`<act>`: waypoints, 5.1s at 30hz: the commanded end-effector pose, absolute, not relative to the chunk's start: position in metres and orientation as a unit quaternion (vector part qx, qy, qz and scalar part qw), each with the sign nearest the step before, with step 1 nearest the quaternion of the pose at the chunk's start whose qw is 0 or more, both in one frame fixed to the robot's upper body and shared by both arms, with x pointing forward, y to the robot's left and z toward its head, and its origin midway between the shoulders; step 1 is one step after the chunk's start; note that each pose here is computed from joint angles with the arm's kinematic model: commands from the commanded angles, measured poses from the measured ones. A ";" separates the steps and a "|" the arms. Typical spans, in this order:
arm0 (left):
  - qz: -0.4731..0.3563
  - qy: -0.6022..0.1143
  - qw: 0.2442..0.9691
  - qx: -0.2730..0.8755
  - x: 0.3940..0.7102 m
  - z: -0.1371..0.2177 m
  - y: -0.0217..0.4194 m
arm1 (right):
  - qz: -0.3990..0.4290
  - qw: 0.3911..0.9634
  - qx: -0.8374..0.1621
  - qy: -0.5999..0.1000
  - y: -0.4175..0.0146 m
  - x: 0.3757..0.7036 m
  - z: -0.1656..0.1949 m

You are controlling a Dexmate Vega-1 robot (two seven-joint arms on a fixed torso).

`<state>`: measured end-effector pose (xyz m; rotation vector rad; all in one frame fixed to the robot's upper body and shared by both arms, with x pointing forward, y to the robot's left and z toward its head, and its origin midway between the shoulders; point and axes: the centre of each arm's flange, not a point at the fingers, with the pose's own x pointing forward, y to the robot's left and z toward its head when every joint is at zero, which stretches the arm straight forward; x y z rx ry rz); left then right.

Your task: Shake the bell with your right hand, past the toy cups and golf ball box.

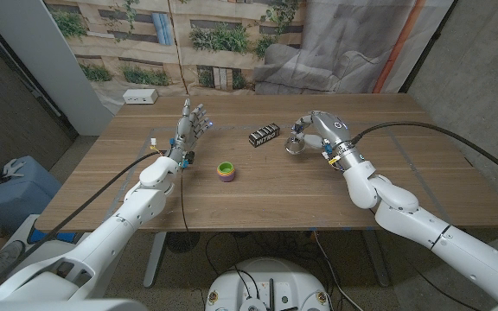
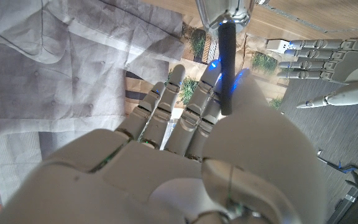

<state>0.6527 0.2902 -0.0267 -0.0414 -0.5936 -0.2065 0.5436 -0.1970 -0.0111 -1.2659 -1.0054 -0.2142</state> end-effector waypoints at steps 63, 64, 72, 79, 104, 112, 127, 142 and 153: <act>-0.102 -0.292 0.951 -0.020 0.653 -0.027 0.290 | -0.011 0.708 -0.591 -0.386 -0.121 0.558 -0.013; -0.102 -0.292 0.951 -0.020 0.653 -0.027 0.290 | -0.011 0.708 -0.592 -0.385 -0.121 0.559 -0.014; -0.101 -0.292 0.951 -0.021 0.653 -0.027 0.290 | -0.013 0.708 -0.596 -0.379 -0.121 0.562 -0.017; -0.102 -0.292 0.951 -0.020 0.653 -0.027 0.290 | -0.012 0.707 -0.600 -0.374 -0.123 0.565 -0.019; -0.102 -0.292 0.951 -0.020 0.653 -0.027 0.290 | -0.012 0.704 -0.610 -0.363 -0.126 0.567 -0.024; -0.102 -0.292 0.951 -0.020 0.653 -0.027 0.290 | -0.015 0.705 -0.612 -0.359 -0.127 0.568 -0.023; -0.102 -0.292 0.951 -0.020 0.653 -0.027 0.290 | -0.008 0.707 -0.614 -0.350 -0.128 0.570 -0.024; -0.102 -0.292 0.951 -0.020 0.653 -0.027 0.291 | -0.008 0.710 -0.613 -0.346 -0.126 0.571 -0.026; -0.102 -0.292 0.951 -0.020 0.653 -0.027 0.291 | -0.008 0.713 -0.611 -0.345 -0.126 0.570 -0.027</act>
